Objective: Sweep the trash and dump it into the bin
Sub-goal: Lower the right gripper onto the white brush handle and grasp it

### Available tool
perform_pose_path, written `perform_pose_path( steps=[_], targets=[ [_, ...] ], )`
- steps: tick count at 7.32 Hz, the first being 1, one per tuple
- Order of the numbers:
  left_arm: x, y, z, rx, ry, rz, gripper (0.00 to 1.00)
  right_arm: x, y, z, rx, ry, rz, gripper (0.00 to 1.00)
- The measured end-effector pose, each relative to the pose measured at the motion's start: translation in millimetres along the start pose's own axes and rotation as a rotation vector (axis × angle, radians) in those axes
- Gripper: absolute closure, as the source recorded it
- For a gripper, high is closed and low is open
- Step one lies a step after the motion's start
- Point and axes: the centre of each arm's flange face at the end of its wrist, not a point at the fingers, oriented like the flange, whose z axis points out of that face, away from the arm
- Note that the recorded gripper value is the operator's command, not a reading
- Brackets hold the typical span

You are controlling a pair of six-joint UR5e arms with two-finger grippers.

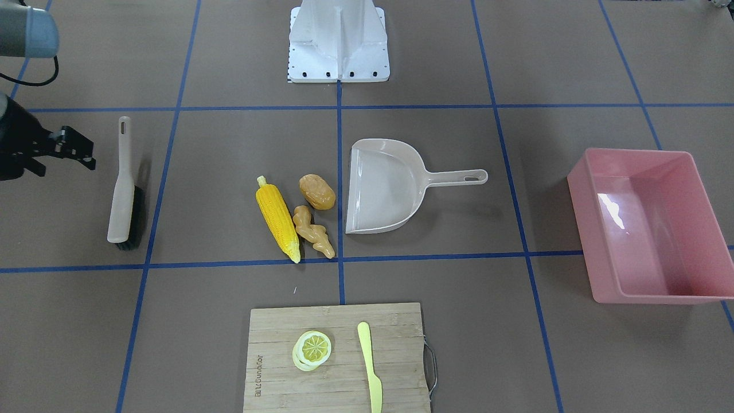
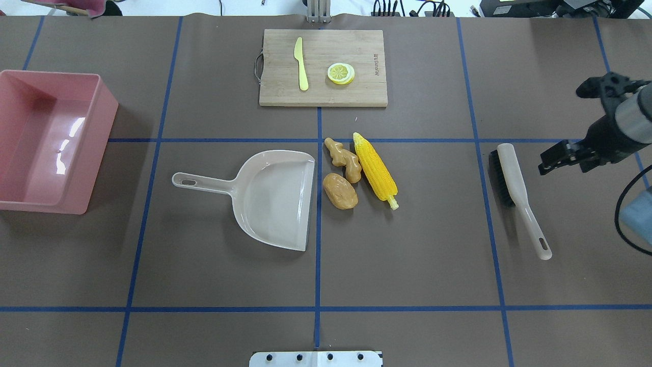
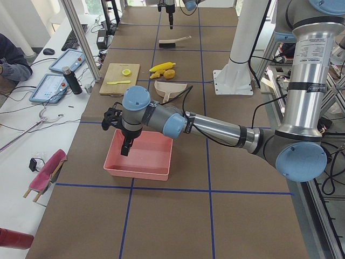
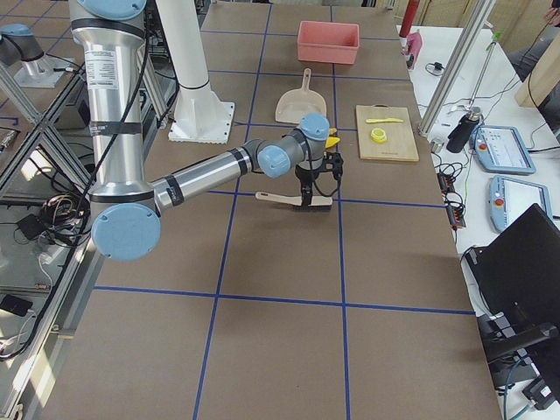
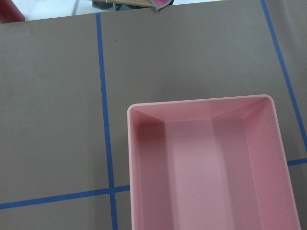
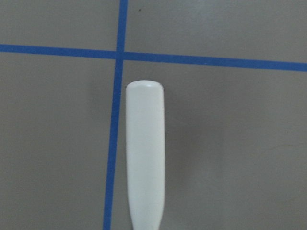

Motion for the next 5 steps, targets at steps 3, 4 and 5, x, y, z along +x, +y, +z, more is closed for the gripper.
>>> perform_pose_path(
  steps=[3,4,5],
  targets=[
    [71.3,-0.5,4.4,-0.004,0.052,0.135,0.01,-35.3,22.2,61.5,-0.013,-0.014,-0.003,0.00],
    [97.0,0.6,1.6,0.002,0.069,0.183,0.01,-36.1,26.3,66.1,-0.021,-0.011,-0.003,0.00],
    [121.8,1.7,-3.9,0.014,0.088,0.230,0.01,-34.0,29.6,68.0,-0.030,-0.008,0.001,0.00]
  ],
)
